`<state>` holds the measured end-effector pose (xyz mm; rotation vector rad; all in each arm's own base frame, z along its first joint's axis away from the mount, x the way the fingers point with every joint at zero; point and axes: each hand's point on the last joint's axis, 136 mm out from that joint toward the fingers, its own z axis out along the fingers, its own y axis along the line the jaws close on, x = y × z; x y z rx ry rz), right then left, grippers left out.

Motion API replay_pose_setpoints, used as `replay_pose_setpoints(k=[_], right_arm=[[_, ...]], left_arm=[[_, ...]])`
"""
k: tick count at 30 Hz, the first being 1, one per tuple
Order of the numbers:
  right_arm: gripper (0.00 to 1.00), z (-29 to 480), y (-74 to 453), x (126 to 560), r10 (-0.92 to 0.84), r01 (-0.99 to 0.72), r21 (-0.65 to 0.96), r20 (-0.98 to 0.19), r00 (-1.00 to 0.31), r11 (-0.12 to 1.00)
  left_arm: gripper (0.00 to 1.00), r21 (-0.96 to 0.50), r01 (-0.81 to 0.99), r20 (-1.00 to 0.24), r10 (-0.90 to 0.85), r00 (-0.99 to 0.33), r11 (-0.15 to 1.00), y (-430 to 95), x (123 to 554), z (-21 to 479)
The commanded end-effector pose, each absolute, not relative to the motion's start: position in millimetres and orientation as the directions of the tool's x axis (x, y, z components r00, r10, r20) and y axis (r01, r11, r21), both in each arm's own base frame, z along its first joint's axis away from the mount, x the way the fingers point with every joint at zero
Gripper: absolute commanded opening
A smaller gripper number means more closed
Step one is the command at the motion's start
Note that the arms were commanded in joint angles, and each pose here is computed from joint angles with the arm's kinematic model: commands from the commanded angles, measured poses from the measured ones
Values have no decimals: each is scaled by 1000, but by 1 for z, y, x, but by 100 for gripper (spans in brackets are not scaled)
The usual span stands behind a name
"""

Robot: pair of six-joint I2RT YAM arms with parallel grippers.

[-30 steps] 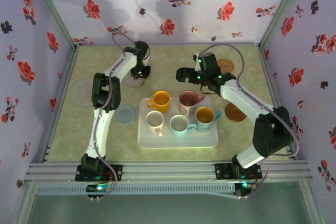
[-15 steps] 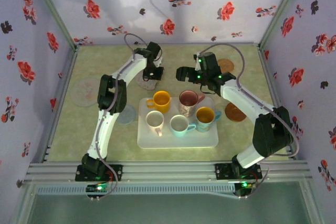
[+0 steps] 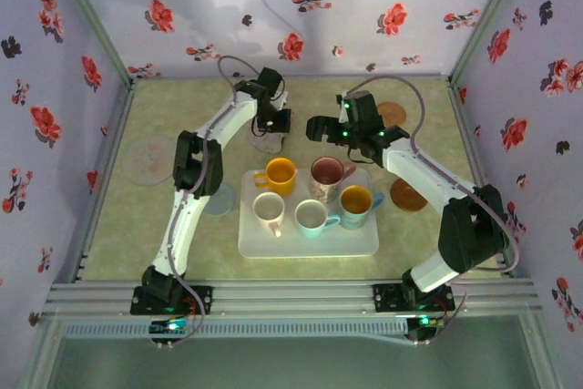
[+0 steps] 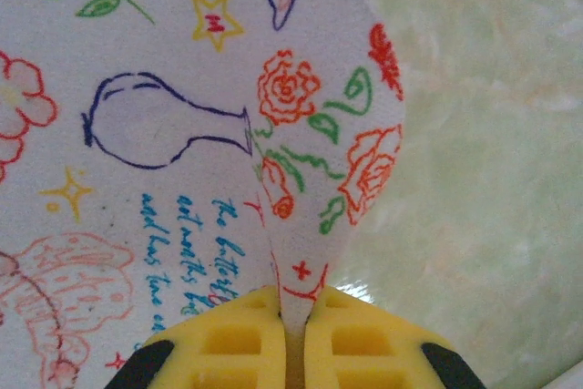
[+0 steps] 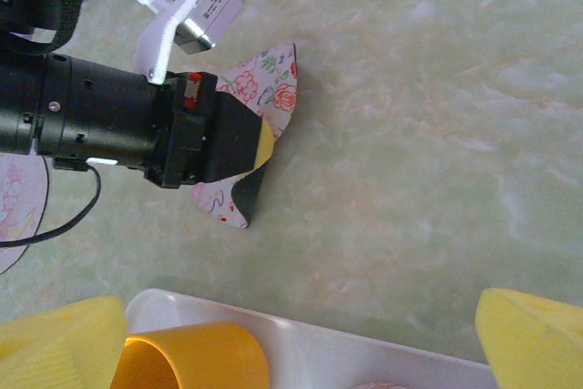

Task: Place the cup by the coaster

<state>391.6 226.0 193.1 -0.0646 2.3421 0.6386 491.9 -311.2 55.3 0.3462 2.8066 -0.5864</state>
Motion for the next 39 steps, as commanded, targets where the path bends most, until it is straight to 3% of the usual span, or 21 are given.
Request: replay_pose_setpoints(k=[1, 16, 23, 31, 39], right_arm=[[99, 193, 222, 388, 126, -209, 410, -653, -747, 888], [99, 195, 213, 386, 134, -186, 387, -665, -734, 903], [99, 197, 203, 386, 139, -151, 353, -674, -726, 923], [99, 206, 190, 390, 134, -132, 320, -686, -715, 938], [99, 218, 181, 395, 128, -125, 316, -669, -732, 940]], left_arm=[[0, -422, 290, -286, 177, -942, 859, -333, 488, 55], [8, -511, 319, -272, 202, -941, 798, -366, 477, 50], [37, -515, 308, -257, 199, -946, 800, -365, 475, 49], [67, -516, 336, -302, 200, -932, 788, -365, 477, 82], [90, -464, 338, -387, 156, -909, 819, -345, 491, 126]])
